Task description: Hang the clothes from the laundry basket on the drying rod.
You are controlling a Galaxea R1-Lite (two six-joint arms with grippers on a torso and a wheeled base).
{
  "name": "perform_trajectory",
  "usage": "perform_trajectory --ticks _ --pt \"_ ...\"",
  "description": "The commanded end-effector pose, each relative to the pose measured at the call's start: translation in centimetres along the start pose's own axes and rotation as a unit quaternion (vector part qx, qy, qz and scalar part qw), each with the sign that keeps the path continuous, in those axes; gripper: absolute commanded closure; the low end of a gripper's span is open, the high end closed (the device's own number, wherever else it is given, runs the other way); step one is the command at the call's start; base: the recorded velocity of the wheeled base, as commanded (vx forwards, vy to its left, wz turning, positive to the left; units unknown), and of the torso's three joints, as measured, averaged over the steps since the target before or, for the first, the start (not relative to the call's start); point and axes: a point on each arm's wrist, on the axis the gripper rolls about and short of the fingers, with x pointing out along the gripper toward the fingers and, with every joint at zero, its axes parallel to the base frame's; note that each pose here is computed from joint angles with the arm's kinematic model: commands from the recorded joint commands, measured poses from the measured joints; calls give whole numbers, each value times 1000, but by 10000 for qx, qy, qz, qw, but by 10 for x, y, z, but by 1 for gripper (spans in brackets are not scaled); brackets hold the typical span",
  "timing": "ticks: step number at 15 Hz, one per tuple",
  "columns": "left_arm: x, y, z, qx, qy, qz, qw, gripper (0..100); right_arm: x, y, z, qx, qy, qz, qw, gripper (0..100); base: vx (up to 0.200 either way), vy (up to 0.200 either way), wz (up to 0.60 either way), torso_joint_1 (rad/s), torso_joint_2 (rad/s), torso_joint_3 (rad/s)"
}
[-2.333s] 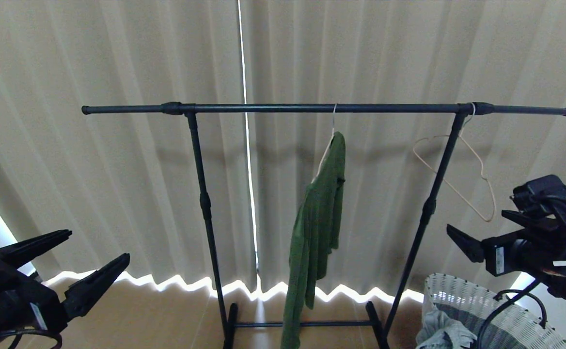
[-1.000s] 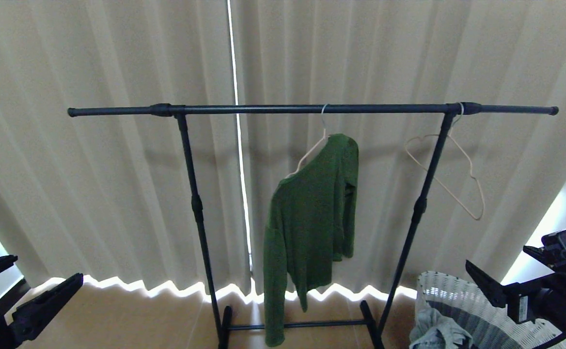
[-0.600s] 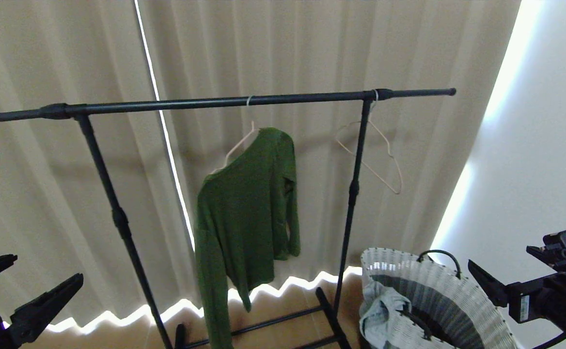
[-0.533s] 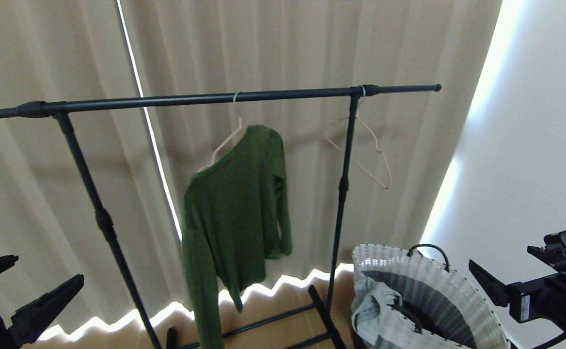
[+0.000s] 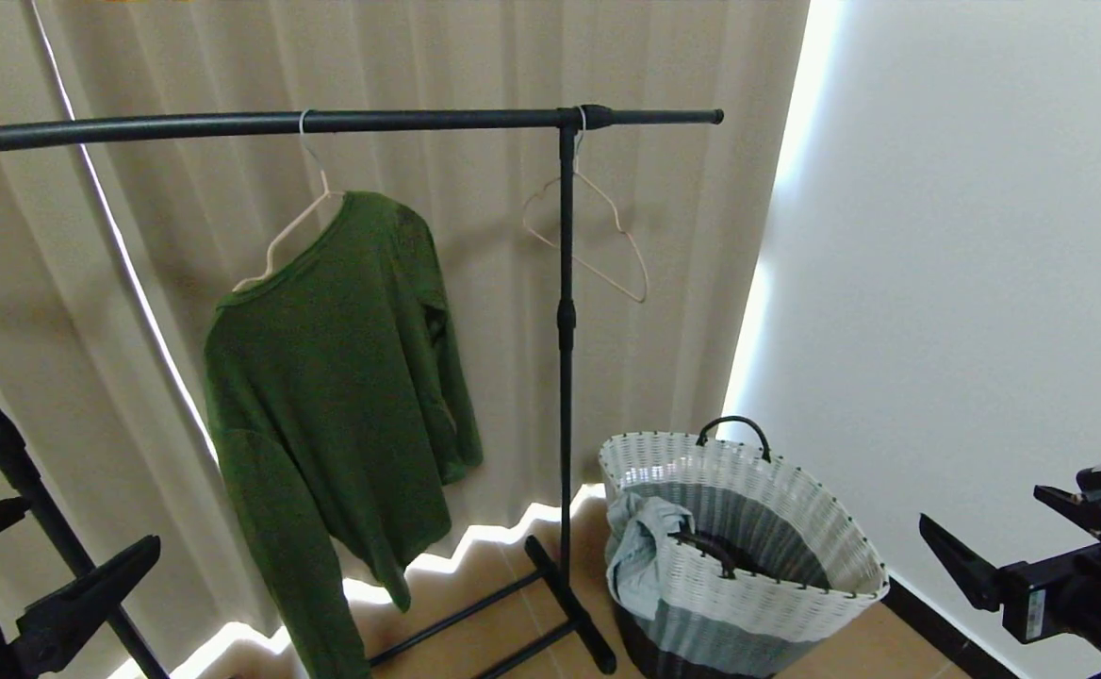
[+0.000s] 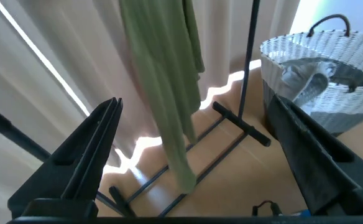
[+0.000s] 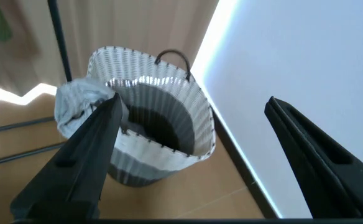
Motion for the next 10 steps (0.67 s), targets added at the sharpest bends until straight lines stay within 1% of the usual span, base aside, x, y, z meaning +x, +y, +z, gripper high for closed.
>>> perform_trajectory --ticks 1,3,10 --pt "0 0 0 -1 5 -4 10000 0 -1 0 0 5 -39 -7 10000 0 0 0 0 -85 261 154" --pt "0 0 0 0 -2 -3 10000 0 -2 0 0 3 -31 -6 10000 0 0 0 0 -39 115 63" --pt "1 0 -1 -2 12 -5 10000 0 -3 0 -1 -59 -23 -12 10000 0 0 0 0 0 0 0"
